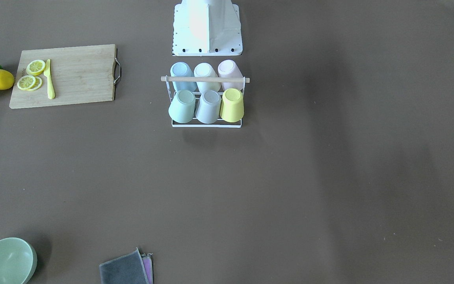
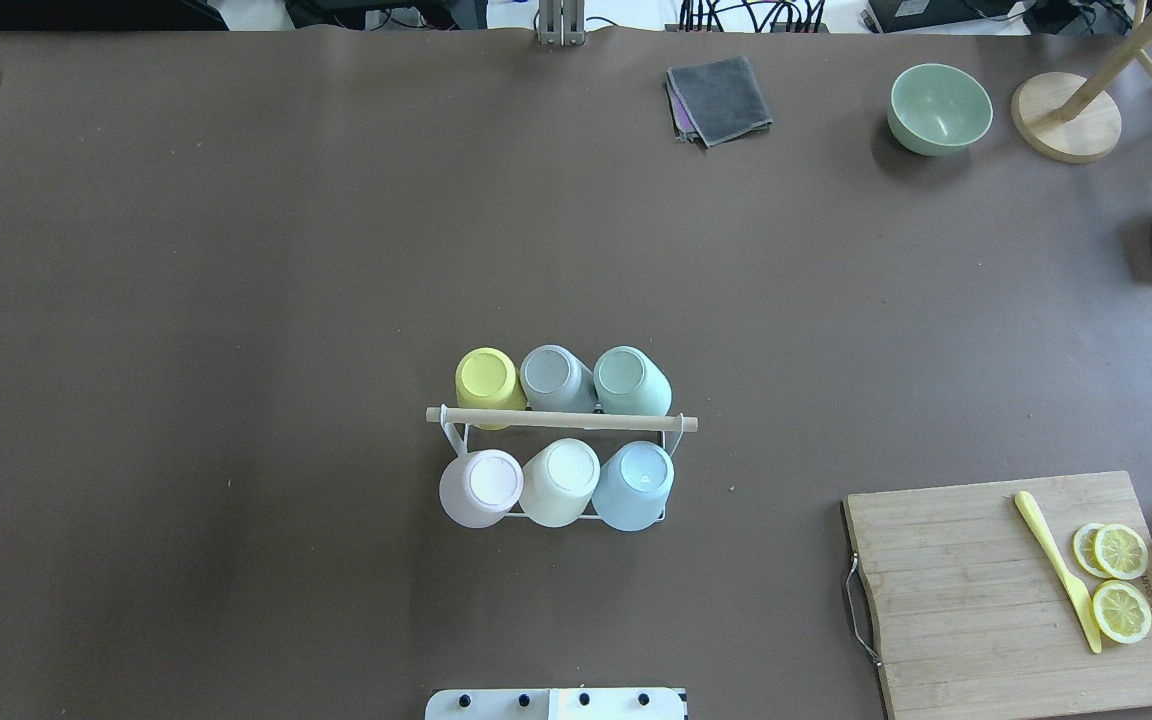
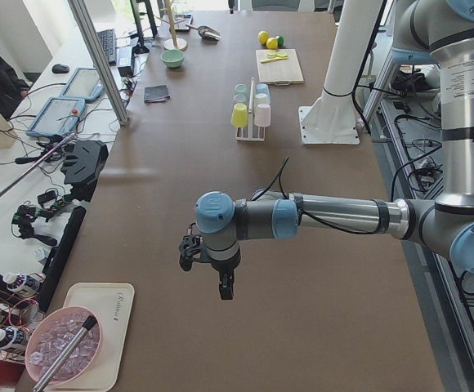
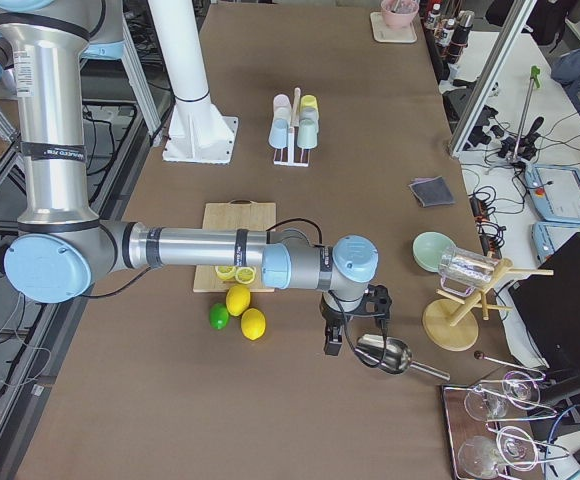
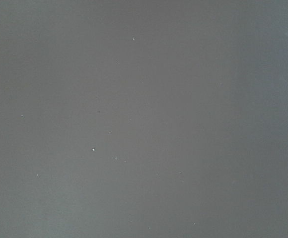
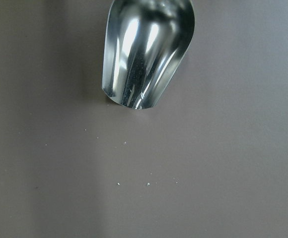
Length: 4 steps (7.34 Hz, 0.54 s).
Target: Place cup on cup holder
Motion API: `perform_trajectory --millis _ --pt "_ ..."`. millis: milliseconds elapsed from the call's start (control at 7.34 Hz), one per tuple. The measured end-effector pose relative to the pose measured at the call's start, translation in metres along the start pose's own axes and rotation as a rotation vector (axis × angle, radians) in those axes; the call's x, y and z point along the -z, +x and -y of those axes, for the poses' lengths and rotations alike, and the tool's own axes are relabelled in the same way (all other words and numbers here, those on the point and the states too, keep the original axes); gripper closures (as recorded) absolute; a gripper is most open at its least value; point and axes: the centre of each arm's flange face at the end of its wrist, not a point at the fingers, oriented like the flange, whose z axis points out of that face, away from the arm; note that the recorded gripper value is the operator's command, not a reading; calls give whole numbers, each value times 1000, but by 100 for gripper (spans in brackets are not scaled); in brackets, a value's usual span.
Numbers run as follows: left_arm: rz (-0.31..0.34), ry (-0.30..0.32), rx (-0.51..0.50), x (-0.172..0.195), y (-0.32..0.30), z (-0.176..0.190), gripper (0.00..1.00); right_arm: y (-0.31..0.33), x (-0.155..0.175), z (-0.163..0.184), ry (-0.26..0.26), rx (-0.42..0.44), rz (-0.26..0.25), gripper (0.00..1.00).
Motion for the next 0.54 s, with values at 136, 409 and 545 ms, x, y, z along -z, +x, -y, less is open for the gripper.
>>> perform_trajectory --millis 136,409,545 --pt "1 2 -3 0 0 1 2 0 0 0 0 0 -1 0" --pt "2 4 -6 0 1 3 2 0 0 0 1 1 -1 0" --pt "1 5 -7 1 1 3 2 0 1 1 1 1 -1 0"
